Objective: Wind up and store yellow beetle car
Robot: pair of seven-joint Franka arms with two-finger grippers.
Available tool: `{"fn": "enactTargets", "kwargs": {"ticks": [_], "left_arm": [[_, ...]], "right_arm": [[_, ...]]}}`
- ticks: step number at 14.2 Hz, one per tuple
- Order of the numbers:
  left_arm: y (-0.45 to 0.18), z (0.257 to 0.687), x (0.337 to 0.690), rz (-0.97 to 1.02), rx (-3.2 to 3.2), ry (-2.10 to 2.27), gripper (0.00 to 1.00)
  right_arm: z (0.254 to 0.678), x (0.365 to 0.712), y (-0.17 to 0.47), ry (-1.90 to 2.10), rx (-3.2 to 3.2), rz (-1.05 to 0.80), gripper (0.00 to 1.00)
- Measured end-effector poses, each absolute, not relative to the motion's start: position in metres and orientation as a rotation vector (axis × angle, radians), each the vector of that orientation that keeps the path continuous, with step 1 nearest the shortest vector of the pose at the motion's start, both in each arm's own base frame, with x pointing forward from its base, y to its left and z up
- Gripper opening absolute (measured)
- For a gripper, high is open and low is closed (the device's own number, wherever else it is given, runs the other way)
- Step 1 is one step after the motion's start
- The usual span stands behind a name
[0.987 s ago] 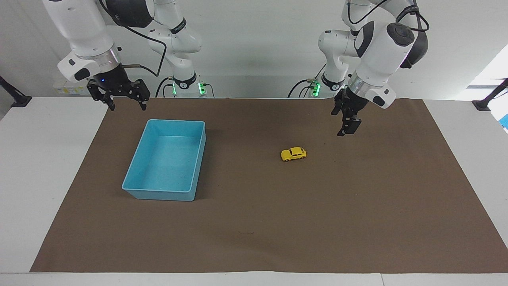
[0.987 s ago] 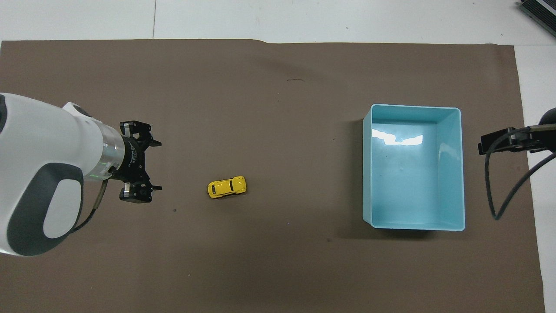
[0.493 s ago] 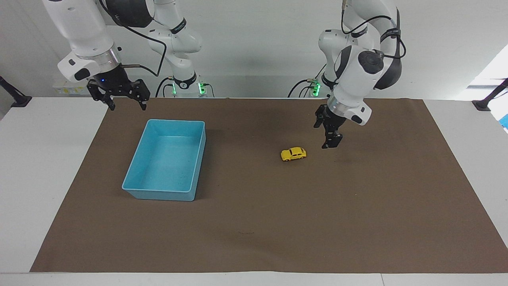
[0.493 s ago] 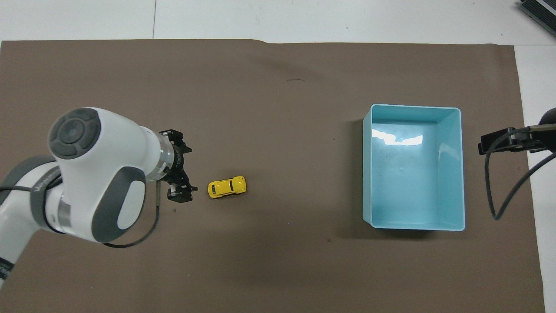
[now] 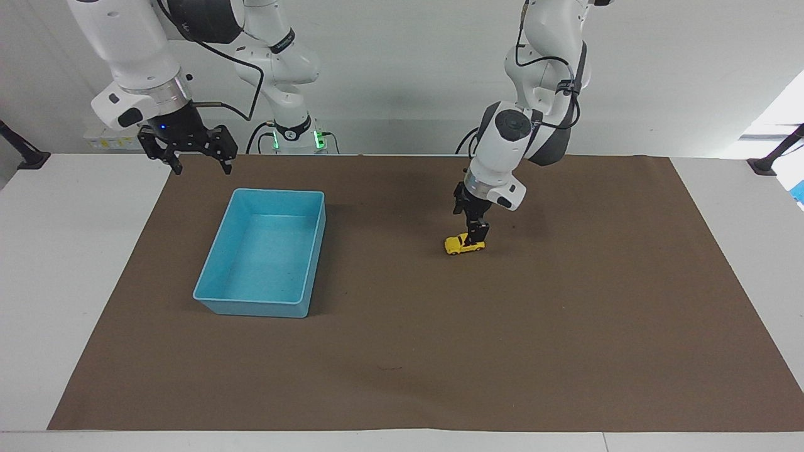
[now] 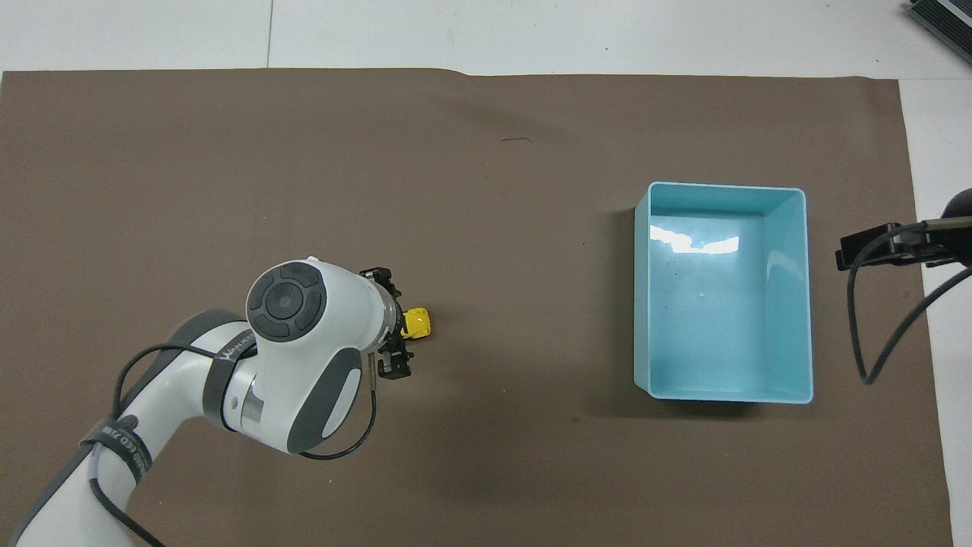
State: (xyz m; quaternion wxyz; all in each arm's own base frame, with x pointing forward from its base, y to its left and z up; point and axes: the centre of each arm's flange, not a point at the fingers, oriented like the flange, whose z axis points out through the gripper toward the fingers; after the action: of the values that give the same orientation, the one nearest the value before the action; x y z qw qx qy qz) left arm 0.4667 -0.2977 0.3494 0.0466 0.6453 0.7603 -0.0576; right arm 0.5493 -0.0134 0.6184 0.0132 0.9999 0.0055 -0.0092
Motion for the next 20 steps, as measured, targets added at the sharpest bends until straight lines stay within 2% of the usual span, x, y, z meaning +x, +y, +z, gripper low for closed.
{"fn": "enactTargets", "kwargs": {"ticks": [2,9,20], "left_arm": [[-0.292,0.338,0.462,-0.172,1.965,2.332,1.00],[-0.281,0.341,0.474,-0.144,1.865,2.350,1.00],[-0.280,0.322,0.473,-0.148,1.851,2.389,1.00]], "right_arm": [[0.618,0.549,-0.013,0.017,3.115,-0.029,1.00],[0.618,0.549,-0.013,0.017,3.115,-0.029,1.00],[0.618,0.549,-0.013,0.017,3.115,-0.029,1.00]]}}
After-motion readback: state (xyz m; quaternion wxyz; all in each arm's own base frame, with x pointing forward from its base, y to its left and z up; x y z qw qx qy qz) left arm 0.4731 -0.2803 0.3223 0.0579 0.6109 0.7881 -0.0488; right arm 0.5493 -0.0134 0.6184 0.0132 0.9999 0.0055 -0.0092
